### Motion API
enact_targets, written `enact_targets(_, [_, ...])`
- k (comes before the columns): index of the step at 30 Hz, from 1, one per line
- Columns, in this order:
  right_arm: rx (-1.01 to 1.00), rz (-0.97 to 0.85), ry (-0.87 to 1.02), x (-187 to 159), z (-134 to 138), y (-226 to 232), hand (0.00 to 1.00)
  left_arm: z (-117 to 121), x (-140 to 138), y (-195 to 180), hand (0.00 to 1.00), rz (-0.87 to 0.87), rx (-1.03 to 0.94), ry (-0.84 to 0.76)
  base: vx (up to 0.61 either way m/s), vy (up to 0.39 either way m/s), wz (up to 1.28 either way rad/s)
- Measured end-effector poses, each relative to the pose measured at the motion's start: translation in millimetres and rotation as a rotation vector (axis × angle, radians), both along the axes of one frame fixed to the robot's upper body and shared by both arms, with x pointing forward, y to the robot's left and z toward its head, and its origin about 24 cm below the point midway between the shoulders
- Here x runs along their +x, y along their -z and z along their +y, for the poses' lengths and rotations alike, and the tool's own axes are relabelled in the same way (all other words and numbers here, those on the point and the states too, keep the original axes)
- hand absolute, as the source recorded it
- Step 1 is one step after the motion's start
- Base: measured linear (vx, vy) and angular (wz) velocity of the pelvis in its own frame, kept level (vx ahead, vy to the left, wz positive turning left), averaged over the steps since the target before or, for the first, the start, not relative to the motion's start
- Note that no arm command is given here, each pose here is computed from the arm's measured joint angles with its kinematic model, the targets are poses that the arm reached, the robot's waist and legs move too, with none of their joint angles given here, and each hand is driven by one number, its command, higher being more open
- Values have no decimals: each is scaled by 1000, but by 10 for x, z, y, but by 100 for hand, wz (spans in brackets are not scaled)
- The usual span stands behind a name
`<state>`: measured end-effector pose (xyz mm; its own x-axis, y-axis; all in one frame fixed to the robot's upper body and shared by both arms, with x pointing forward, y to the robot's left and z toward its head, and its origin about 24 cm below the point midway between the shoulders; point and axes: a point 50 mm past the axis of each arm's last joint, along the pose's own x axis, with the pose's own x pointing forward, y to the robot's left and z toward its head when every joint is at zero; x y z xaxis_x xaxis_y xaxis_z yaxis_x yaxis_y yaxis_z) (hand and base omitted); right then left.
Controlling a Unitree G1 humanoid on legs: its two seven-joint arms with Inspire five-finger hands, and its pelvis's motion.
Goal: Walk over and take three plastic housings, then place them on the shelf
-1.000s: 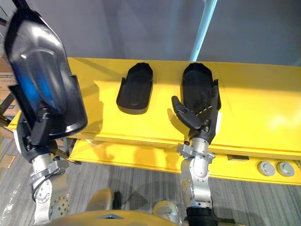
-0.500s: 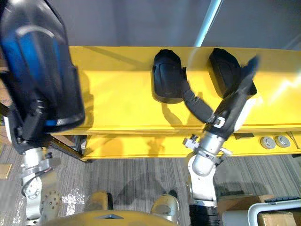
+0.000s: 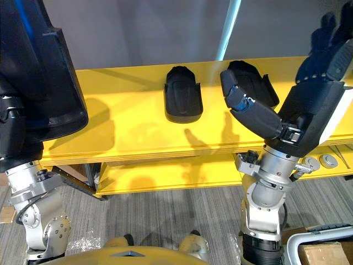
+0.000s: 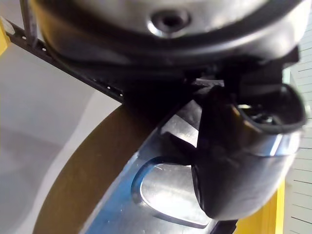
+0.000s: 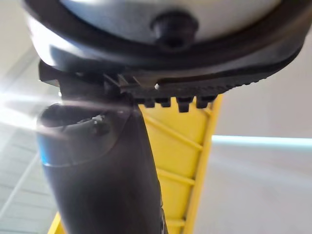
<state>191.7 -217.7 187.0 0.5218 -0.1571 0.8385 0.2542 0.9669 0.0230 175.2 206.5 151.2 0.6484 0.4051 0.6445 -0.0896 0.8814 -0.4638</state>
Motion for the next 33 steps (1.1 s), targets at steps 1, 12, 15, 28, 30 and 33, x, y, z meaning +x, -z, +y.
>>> enact_targets(1, [8,26,-41,30,8,33,100,0,6,10,0,8,-3,0,-32,-20,2])
enact_targets(12, [133,191,-161,-6,93,396,100,-46,213,455,0,306,-67,22,-53,-14,-2])
enact_targets(15, [130,202,-233,7,166,416,100,-80,287,666,0,438,-54,48,-3,44,-20])
enact_targets(28, [-11,271,-401,393,446,344,100,-33,855,886,0,649,-21,32,-22,6,-1])
enact_targets(30, [-17,278,-405,411,452,333,100,-20,918,840,0,639,-29,9,-19,-2,0])
enact_targets(33, [-24,256,-416,437,477,279,100,13,1004,745,0,614,-46,-28,0,0,0])
